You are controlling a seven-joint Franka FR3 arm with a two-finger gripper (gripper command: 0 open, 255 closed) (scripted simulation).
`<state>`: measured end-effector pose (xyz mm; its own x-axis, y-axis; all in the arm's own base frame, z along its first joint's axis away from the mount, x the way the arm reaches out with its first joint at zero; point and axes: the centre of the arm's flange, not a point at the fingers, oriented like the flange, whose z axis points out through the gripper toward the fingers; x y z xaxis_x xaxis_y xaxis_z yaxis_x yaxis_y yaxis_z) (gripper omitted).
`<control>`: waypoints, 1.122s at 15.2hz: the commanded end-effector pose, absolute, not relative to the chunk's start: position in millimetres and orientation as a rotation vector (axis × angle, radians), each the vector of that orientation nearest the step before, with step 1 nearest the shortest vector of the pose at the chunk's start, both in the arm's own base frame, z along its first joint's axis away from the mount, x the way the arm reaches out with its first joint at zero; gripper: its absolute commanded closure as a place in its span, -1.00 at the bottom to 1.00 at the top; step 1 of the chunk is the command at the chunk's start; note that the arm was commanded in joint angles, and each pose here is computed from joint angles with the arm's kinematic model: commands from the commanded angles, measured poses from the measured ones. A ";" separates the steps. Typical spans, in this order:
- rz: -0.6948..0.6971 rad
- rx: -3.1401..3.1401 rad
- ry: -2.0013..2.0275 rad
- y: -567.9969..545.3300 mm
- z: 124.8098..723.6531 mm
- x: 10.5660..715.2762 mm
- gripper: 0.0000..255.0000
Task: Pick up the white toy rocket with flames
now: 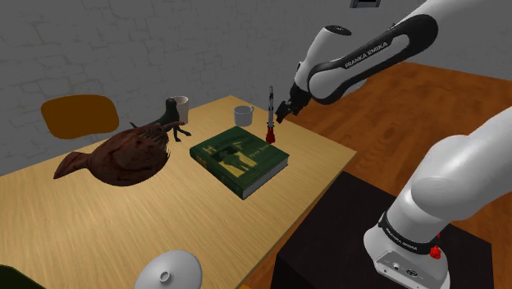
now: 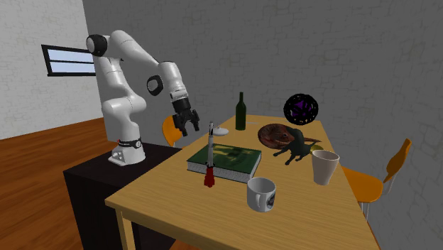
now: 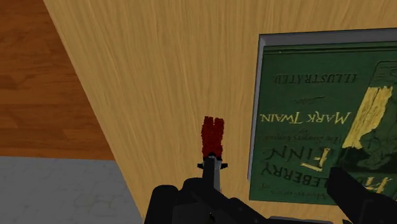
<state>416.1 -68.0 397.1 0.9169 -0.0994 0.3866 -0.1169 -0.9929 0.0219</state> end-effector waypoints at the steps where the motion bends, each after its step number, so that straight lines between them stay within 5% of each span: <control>1: 0.675 3.006 -0.192 -75.9 379.1 432.9 -1.00; 10: 0.922 2.883 -0.280 -114.5 311.0 501.3 -1.00; 17: 0.922 2.883 -0.280 -114.5 274.0 501.3 -1.00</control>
<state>502.2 -114.0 279.0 0.8002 -0.1436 0.5823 -0.2051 -0.9779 0.0407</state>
